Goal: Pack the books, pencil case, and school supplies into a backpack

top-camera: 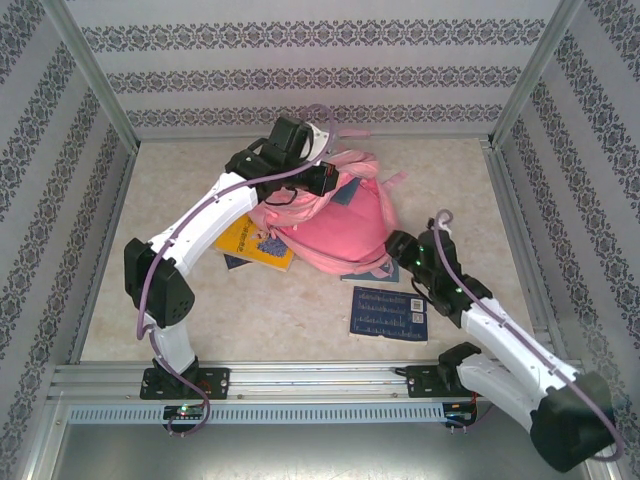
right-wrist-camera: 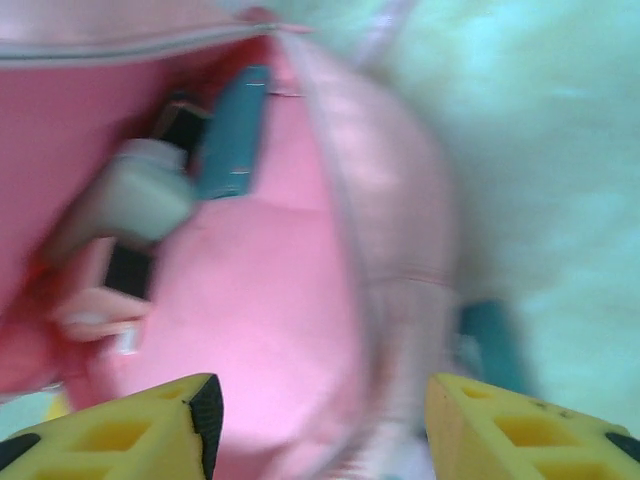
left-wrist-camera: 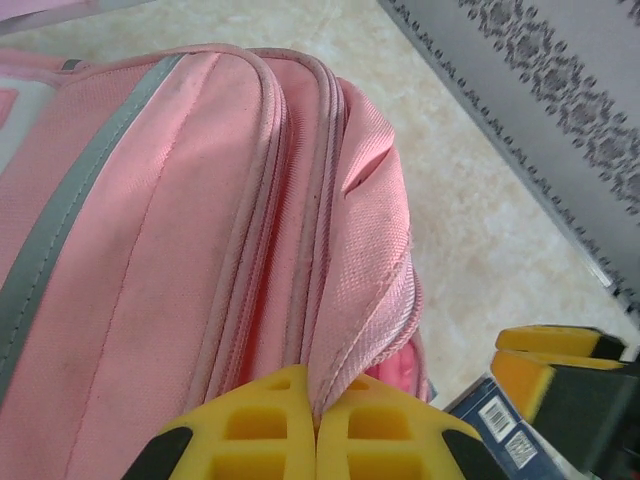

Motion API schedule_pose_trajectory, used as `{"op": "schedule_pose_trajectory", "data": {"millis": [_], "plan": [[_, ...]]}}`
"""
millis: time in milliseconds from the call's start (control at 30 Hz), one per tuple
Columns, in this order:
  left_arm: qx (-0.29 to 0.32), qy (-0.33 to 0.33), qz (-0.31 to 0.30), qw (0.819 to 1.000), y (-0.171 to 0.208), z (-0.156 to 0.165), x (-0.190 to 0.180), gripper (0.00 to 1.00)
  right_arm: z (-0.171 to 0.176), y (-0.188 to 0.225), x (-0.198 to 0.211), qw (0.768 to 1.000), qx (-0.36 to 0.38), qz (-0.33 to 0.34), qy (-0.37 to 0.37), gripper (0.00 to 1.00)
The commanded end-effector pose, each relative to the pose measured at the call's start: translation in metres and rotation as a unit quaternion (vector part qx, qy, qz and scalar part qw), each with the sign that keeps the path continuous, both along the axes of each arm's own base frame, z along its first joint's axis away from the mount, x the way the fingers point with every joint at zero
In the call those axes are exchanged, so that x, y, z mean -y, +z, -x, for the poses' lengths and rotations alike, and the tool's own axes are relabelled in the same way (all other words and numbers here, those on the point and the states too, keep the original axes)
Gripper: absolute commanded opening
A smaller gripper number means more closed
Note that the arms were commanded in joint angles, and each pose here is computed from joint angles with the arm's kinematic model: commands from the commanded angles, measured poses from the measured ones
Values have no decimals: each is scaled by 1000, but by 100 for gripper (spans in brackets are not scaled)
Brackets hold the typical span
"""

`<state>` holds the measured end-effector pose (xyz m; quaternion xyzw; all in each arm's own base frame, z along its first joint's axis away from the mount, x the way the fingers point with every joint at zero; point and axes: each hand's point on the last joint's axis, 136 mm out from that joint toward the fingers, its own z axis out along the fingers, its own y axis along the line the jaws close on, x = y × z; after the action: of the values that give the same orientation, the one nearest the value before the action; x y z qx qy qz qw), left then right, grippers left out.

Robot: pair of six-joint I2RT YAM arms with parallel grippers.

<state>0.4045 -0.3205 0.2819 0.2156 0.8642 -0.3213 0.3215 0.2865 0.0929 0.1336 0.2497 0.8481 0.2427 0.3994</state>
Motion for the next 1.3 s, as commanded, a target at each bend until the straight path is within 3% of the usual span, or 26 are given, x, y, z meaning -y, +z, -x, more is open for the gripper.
{"op": "schedule_pose_trajectory", "data": {"millis": [0,167,300,633,667,800,900,1067,1133,1267], "plan": [[16,72,65,995,22,-46,-36,0,23,-48,19,997,-82,-4,-17,51],[-28,105,115,987,11,-85,-62,0,16,-67,11,992,-120,-21,13,43],[-50,91,118,988,0,-90,-52,0,5,-77,5,989,-142,-12,35,40],[-112,18,126,985,-39,-34,4,0,-6,-105,-8,979,-178,3,95,39],[-118,13,124,985,-44,-27,9,5,-6,-106,-12,978,-179,7,107,39],[-124,12,109,986,-47,1,9,47,-1,-101,-39,969,-167,20,181,40],[-108,33,111,987,-39,24,-6,61,8,-99,-53,962,-167,36,212,40],[-135,82,102,982,-68,61,-36,68,13,-89,-67,959,-147,30,242,40],[-164,122,86,975,-96,71,-51,69,12,-89,-61,962,-146,44,226,40],[-201,119,97,967,-135,87,-51,65,5,-80,-51,974,-116,36,189,41]]}}
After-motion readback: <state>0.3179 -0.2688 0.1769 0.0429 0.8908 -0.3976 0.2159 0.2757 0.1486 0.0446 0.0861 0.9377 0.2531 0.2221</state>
